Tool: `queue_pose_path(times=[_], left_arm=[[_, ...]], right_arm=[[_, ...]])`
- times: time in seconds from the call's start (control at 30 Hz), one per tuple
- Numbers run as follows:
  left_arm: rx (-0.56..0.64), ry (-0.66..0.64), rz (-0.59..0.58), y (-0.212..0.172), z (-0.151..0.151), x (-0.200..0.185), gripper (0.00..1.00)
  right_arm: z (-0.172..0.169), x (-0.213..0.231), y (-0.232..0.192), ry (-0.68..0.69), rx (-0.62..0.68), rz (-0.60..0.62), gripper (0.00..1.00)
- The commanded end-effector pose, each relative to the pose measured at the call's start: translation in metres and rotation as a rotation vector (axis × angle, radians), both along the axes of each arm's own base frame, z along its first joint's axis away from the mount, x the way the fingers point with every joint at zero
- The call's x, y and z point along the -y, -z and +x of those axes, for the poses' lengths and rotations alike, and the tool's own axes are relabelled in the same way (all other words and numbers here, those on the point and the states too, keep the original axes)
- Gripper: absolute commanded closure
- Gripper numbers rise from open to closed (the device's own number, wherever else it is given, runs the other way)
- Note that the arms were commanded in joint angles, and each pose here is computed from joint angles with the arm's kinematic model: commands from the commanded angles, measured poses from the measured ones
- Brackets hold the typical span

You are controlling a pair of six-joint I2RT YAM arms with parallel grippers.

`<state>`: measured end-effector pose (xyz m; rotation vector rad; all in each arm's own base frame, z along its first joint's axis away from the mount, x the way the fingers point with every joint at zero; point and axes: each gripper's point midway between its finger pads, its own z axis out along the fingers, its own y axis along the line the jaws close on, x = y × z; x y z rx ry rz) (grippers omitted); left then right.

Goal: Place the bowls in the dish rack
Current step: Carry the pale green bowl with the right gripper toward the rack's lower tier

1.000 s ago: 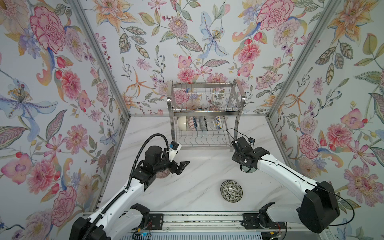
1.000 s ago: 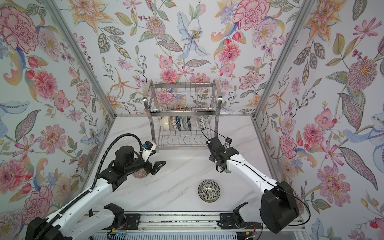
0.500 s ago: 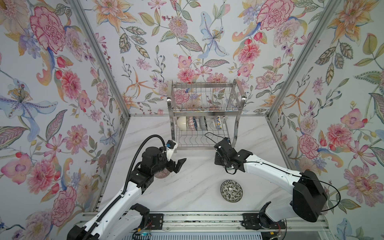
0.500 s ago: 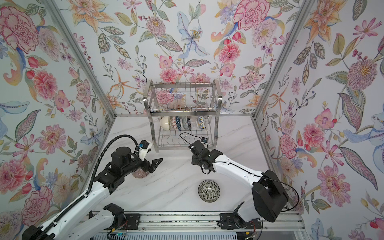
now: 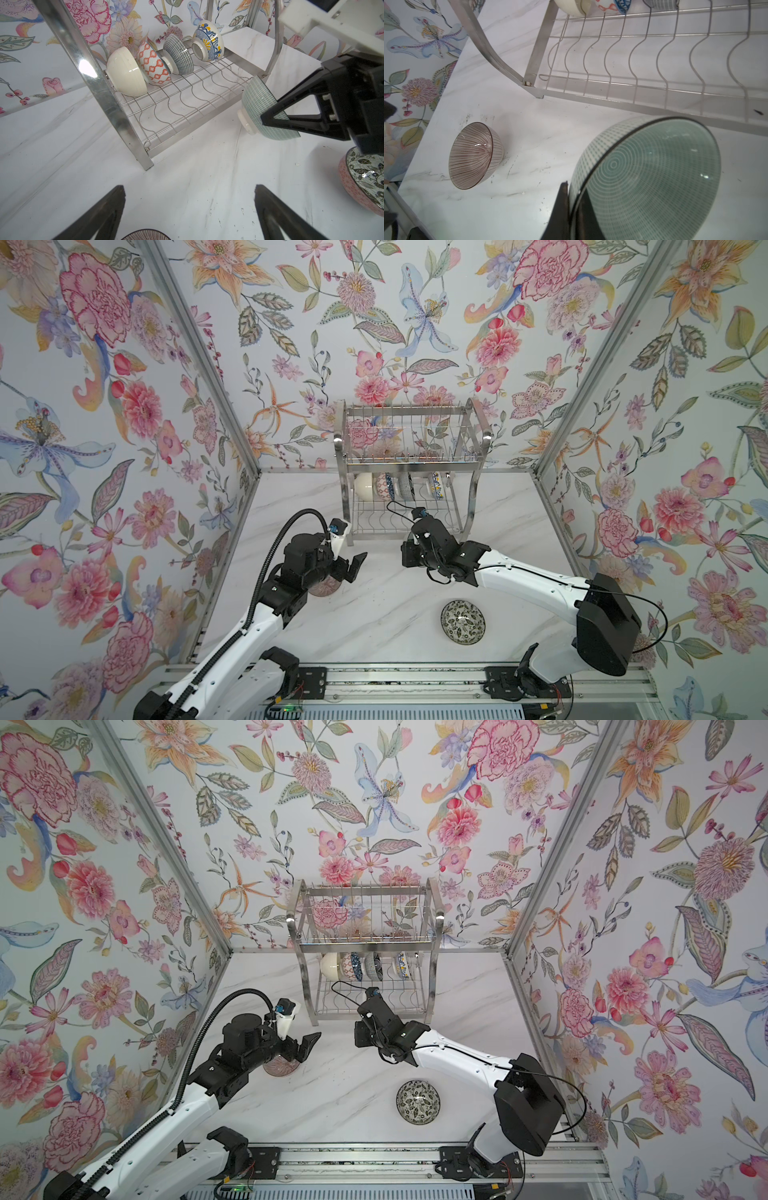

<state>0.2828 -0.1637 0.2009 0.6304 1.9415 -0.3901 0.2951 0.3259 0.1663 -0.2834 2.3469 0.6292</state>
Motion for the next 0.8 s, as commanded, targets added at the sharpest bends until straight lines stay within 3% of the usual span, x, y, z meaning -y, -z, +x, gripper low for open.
queue_pose_path(times=[0.0,0.3,0.77], left_arm=[[0.041,-0.030,-0.018,-0.021,0.003,-0.003,0.01],[0.047,-0.044,-0.016,-0.022,0.004,-0.005,0.01],[0.051,-0.038,-0.015,-0.022,0.003,-0.004,0.01]], right_arm=[[0.010,-0.030,-0.038,-0.075,0.112,0.117,1.00],[0.015,-0.051,-0.055,-0.110,0.164,0.251,1.00],[0.038,-0.065,-0.075,-0.109,0.136,0.590,1.00]])
